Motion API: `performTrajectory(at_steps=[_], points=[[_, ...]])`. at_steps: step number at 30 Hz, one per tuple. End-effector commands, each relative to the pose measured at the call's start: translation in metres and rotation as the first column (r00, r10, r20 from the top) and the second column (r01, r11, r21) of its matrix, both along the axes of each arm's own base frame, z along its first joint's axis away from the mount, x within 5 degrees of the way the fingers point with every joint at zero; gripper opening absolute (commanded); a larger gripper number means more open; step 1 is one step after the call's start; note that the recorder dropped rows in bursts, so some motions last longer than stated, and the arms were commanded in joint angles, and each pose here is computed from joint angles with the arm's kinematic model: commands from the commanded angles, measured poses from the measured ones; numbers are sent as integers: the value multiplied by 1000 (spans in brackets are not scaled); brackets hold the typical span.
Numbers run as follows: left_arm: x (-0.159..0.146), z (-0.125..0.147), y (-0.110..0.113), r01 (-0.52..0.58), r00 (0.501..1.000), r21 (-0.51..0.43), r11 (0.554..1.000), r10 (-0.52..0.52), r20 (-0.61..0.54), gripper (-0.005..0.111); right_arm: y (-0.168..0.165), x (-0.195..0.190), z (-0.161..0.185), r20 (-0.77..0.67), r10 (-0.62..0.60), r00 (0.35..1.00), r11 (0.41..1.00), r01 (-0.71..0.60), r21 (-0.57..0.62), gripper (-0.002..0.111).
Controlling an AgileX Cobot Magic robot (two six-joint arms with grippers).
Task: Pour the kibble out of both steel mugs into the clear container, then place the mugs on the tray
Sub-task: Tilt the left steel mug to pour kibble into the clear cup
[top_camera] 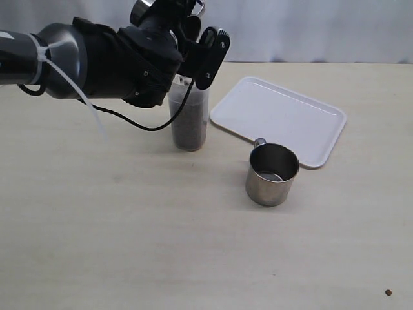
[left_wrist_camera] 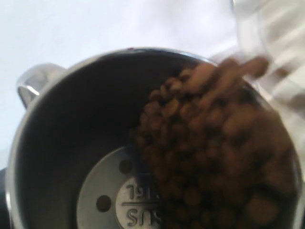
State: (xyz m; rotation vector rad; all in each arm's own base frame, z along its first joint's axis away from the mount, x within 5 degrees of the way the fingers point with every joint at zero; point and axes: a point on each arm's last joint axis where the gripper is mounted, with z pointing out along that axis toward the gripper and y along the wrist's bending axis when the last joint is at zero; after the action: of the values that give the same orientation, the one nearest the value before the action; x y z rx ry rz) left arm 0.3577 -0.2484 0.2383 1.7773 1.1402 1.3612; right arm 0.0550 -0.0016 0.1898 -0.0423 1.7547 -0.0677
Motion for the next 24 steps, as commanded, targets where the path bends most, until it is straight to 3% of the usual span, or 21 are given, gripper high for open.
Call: performTrajectory(at_steps=[1,24], points=[[0,7,-3,28,999,73,997,-30,24,0,0,0,-1,-3,4,1000,1000,-4,-4,5],[0,9,-7,109,994,256,961,-114,5,0,0,0,-1,-3,4,1000,1000,-4,-4,5]])
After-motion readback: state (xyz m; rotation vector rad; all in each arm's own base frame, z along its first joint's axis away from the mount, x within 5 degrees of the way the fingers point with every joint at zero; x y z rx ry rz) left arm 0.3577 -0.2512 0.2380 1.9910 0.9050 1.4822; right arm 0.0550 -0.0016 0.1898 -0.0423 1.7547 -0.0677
